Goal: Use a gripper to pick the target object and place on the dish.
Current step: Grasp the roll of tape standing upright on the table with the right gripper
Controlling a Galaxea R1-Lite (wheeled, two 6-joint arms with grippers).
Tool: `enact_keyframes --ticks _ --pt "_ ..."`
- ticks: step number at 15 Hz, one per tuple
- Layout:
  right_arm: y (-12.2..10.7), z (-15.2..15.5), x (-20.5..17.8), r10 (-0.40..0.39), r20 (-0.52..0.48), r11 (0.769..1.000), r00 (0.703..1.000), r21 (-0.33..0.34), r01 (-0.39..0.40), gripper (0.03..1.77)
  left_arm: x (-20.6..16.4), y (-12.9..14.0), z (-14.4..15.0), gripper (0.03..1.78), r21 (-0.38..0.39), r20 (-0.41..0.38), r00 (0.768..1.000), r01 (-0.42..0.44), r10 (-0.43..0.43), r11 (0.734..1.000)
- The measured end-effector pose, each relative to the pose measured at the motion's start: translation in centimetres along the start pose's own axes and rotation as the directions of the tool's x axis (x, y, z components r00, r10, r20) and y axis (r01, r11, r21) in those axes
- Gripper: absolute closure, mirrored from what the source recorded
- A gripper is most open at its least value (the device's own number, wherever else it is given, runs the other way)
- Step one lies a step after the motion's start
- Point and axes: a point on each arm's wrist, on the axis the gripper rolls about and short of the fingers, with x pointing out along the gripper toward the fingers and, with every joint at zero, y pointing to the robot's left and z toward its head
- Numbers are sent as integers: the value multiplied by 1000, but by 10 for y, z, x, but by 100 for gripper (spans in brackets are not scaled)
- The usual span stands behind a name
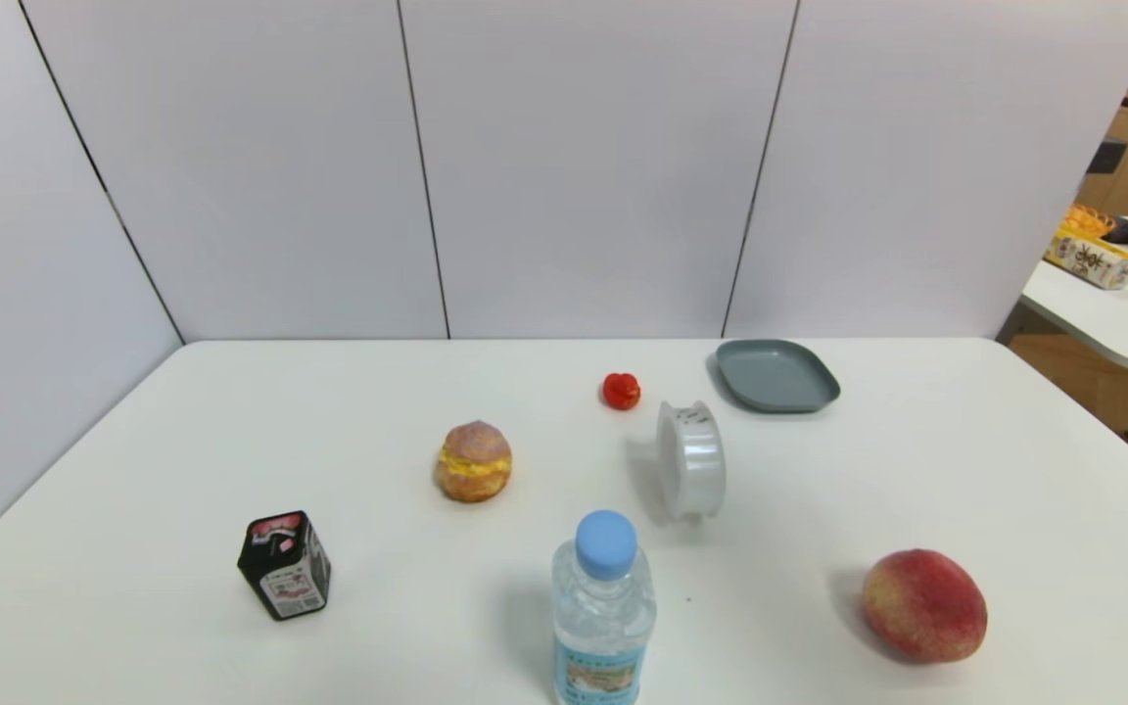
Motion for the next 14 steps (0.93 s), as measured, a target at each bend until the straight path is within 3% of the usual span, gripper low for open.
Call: enact_keyframes --ticks 3,5,10,14 --pt "21 16 28 33 -78 999 996 -3 -33 9 0 0 0 12 0 0 1000 0 0 1000" --pt "41 8 52 50 -198 998 979 -28 -57 9 0 0 0 12 0 0 1000 0 0 1000" --pt "94 -27 94 84 -410 993 908 -46 -113 9 0 0 0 12 0 0 1000 0 0 1000" --pt "135 -54 110 130 -552 990 824 26 -139 9 0 0 0 12 0 0 1000 0 0 1000"
